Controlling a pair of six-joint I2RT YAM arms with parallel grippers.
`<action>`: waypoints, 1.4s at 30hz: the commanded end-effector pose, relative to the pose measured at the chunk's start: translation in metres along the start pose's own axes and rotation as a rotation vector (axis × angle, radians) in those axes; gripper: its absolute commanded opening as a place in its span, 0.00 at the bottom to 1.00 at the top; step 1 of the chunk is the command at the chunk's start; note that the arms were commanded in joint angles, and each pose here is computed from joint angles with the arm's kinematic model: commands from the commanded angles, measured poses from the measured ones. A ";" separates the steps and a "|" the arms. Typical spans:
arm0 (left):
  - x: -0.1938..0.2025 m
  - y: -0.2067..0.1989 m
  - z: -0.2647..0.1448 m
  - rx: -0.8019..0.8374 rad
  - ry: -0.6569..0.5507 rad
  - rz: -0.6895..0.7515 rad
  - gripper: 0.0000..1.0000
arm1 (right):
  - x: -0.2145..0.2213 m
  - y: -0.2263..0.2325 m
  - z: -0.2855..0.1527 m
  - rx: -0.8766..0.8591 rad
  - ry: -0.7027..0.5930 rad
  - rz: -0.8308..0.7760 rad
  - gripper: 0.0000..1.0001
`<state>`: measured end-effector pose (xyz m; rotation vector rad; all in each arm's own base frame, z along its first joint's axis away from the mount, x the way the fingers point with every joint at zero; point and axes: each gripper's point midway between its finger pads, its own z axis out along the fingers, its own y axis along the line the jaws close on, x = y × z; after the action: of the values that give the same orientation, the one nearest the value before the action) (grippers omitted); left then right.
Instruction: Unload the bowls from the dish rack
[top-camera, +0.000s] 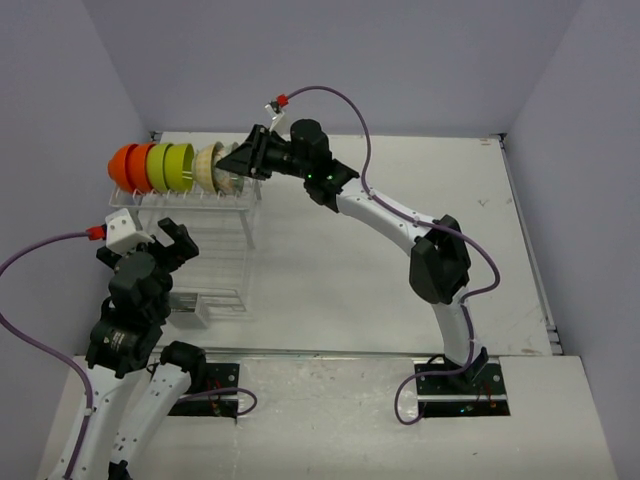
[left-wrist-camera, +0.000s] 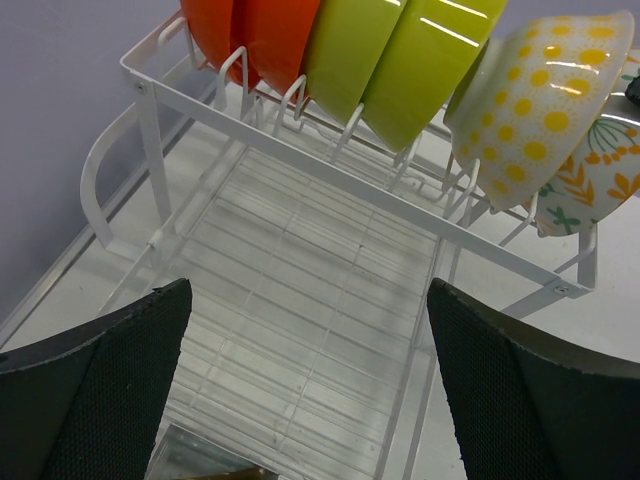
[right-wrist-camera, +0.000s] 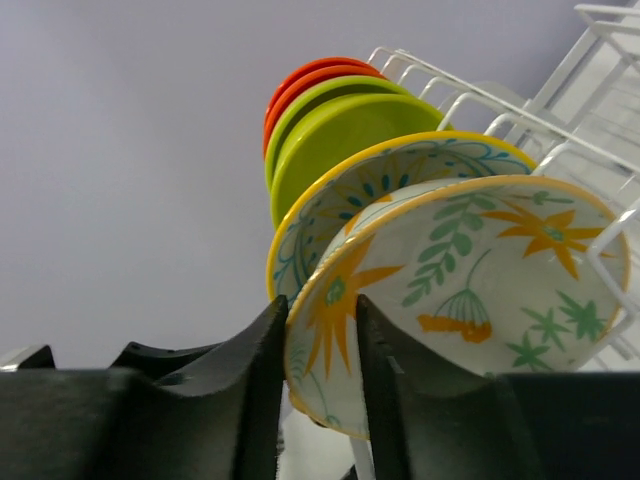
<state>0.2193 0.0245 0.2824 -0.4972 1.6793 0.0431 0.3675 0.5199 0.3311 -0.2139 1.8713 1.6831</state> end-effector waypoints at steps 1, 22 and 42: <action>-0.010 -0.002 0.001 0.010 -0.044 -0.013 1.00 | -0.007 0.011 0.004 -0.015 -0.027 0.017 0.27; -0.010 -0.002 0.000 0.013 -0.047 -0.015 1.00 | -0.020 0.055 -0.030 -0.103 -0.115 0.010 0.00; -0.004 -0.007 0.007 0.017 -0.019 0.008 1.00 | -0.055 0.106 -0.077 -0.118 -0.226 -0.245 0.00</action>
<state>0.2214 0.0218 0.2847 -0.4887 1.6717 0.0266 0.3439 0.4874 0.3681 -0.2099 1.7493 1.6395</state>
